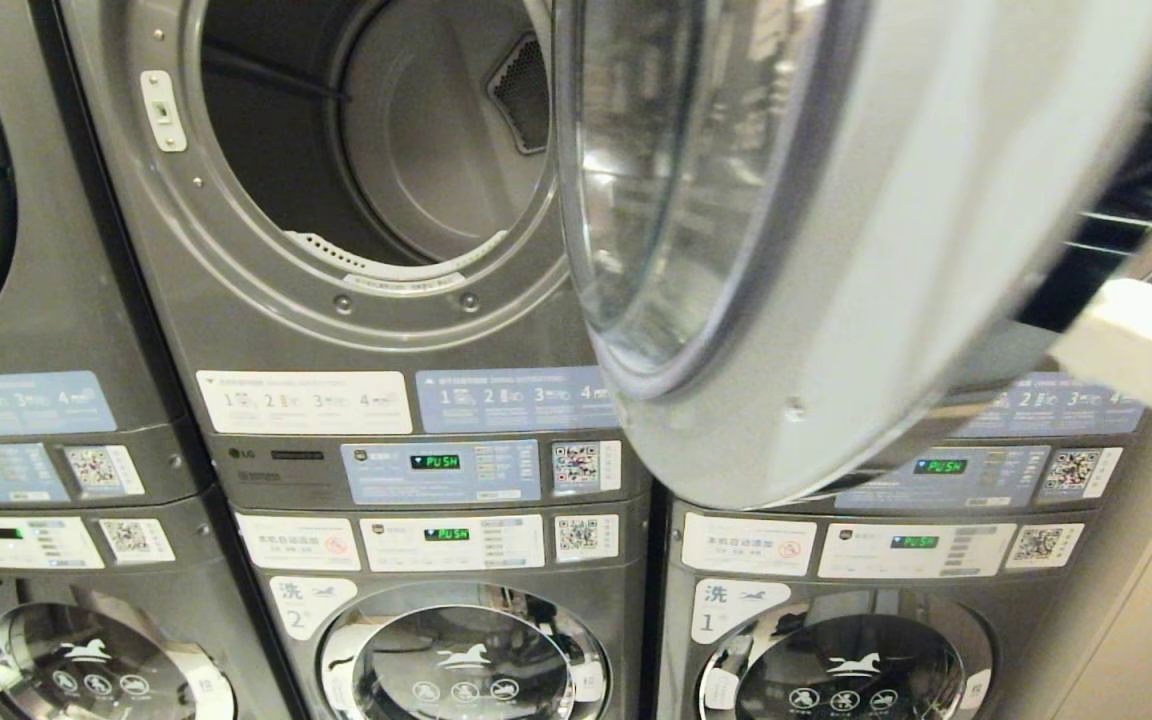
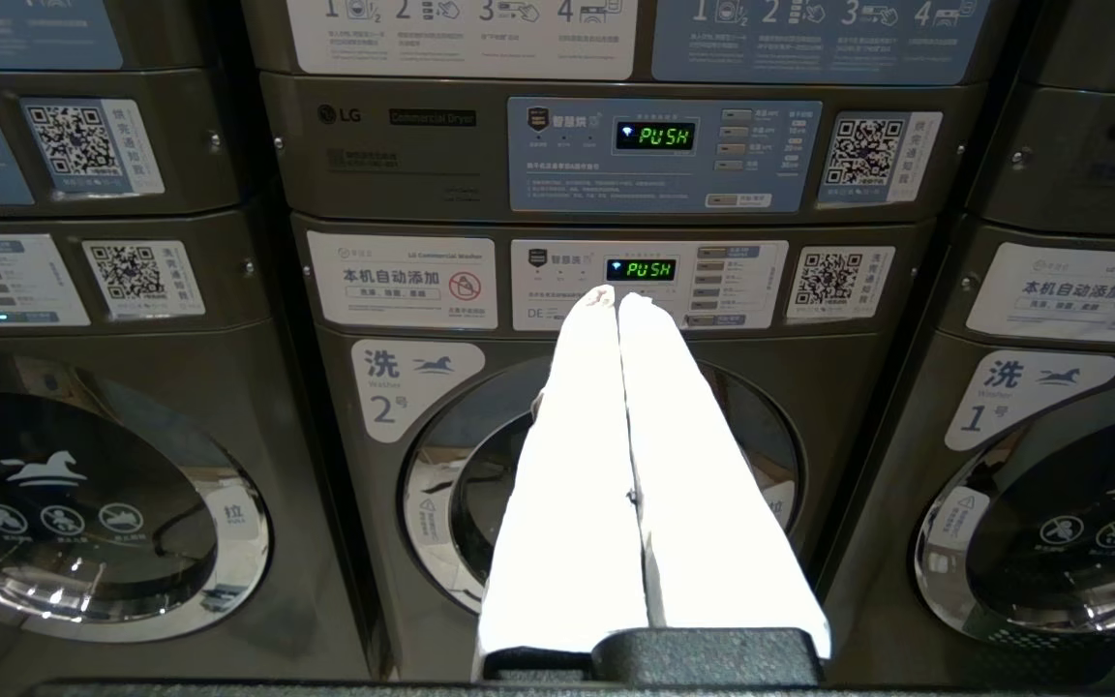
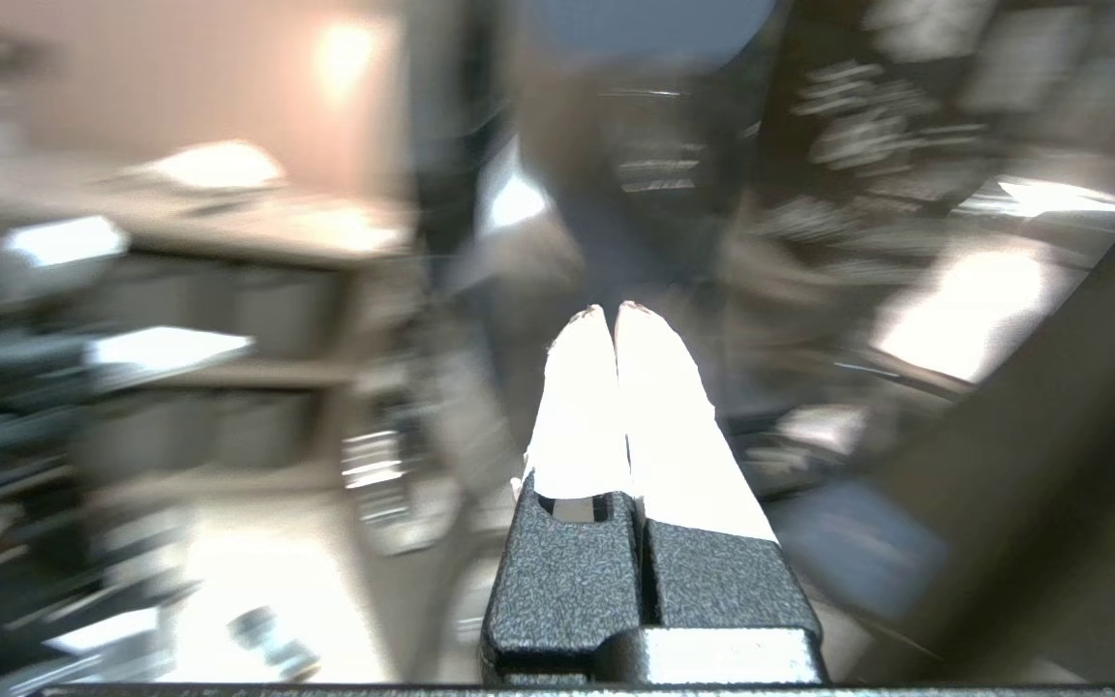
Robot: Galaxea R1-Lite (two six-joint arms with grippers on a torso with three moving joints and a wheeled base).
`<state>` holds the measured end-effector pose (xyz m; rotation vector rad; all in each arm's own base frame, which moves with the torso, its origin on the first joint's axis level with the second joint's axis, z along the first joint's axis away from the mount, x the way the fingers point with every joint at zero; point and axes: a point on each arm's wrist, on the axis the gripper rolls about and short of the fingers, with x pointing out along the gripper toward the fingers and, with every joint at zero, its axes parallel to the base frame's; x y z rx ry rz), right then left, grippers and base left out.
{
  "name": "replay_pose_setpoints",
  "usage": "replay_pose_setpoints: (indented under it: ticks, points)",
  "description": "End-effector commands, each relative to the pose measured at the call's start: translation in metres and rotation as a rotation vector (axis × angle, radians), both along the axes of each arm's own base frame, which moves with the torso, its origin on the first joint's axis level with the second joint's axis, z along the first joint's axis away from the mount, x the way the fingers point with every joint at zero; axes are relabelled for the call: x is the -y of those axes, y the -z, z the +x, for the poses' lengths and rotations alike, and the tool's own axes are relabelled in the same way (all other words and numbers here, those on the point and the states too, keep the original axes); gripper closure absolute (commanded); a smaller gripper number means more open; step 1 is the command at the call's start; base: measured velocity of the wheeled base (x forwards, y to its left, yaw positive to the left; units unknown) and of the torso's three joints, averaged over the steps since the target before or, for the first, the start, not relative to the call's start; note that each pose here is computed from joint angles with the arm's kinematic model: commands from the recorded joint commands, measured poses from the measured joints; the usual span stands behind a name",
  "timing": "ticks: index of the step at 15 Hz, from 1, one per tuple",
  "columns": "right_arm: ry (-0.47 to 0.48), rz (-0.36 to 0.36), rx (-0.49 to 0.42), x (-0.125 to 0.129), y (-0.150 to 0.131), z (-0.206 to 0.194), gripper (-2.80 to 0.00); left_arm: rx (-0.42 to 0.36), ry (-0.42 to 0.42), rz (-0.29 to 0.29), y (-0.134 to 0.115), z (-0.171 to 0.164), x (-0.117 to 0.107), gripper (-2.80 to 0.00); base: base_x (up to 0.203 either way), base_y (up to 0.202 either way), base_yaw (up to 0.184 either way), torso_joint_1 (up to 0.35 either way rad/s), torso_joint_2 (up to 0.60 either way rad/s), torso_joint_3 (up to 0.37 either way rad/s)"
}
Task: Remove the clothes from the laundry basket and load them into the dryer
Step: Close the dryer
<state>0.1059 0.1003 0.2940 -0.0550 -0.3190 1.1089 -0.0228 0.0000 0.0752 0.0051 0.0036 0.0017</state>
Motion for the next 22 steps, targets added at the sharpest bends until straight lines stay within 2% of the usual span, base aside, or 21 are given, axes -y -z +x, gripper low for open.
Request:
replay_pose_setpoints:
  ticks: [1, 2, 3, 5, 7, 8, 10, 12, 16, 19, 21, 22]
  points:
    - [-0.179, -0.029, 0.001, -0.014, 0.004, -0.023, 0.00, 0.001, -0.001, 0.000, 0.000, 0.000, 0.000, 0.00, 0.000, 0.000, 0.000, 0.000, 0.00, 0.000]
    - [-0.238, -0.083, -0.005, -0.019, 0.011, -0.031, 0.00, 0.001, -0.001, 0.000, 0.000, 0.000, 0.000, 0.00, 0.000, 0.000, 0.000, 0.000, 0.00, 0.000]
    - [-0.246, -0.125, -0.015, -0.021, 0.017, -0.035, 0.00, 0.001, -0.001, 0.001, 0.000, 0.000, 0.000, 0.00, 0.000, 0.000, 0.000, 0.000, 0.00, 0.000]
    - [-0.103, -0.123, -0.064, -0.019, 0.019, -0.030, 0.00, 0.001, -0.001, 0.001, 0.000, 0.000, 0.000, 0.00, 0.000, 0.000, 0.000, 0.000, 0.00, 0.000]
    - [0.159, -0.060, -0.187, -0.011, 0.022, -0.019, 0.00, 0.001, -0.001, 0.001, 0.000, 0.000, 0.000, 0.00, 0.000, 0.000, 0.000, 0.000, 0.00, 0.000]
    - [0.284, -0.056, -0.231, -0.004, 0.033, -0.014, 0.00, 0.001, -0.001, 0.001, 0.000, 0.000, 0.000, 0.00, 0.000, 0.000, 0.000, 0.000, 0.00, 0.000]
    - [0.472, -0.099, -0.300, 0.019, 0.067, -0.013, 0.00, 0.001, 0.000, 0.003, 0.000, 0.000, 0.000, 0.00, 0.000, 0.000, 0.000, 0.000, 0.00, 0.000]
    - [0.592, -0.163, -0.362, 0.041, 0.107, -0.022, 0.00, 0.001, 0.000, 0.003, 0.000, 0.000, 0.000, 0.00, 0.000, 0.000, 0.000, 0.000, 0.00, 0.000]
    - [0.651, -0.280, -0.481, 0.069, 0.180, -0.054, 0.00, 0.001, 0.000, 0.003, 0.000, 0.000, 0.000, 0.00, 0.000, 0.000, 0.000, 0.000, 0.00, 0.000]
    - [0.631, -0.370, -0.572, 0.085, 0.203, -0.079, 0.00, 0.002, -0.001, 0.003, 0.000, 0.000, 0.000, 0.00, 0.000, 0.000, 0.000, 0.000, 0.00, 0.000]
    - [0.602, -0.457, -0.656, 0.095, 0.214, -0.096, 0.00, 0.004, -0.001, 0.003, 0.000, 0.000, 0.000, 0.00, 0.000, 0.000, 0.000, 0.000, 0.00, 0.000]
    - [0.618, -0.462, -0.674, 0.096, 0.215, -0.098, 0.00, 0.004, -0.001, 0.003, 0.000, 0.000, 0.000, 0.00, 0.000, 0.000, 0.000, 0.000, 0.00, 0.000]
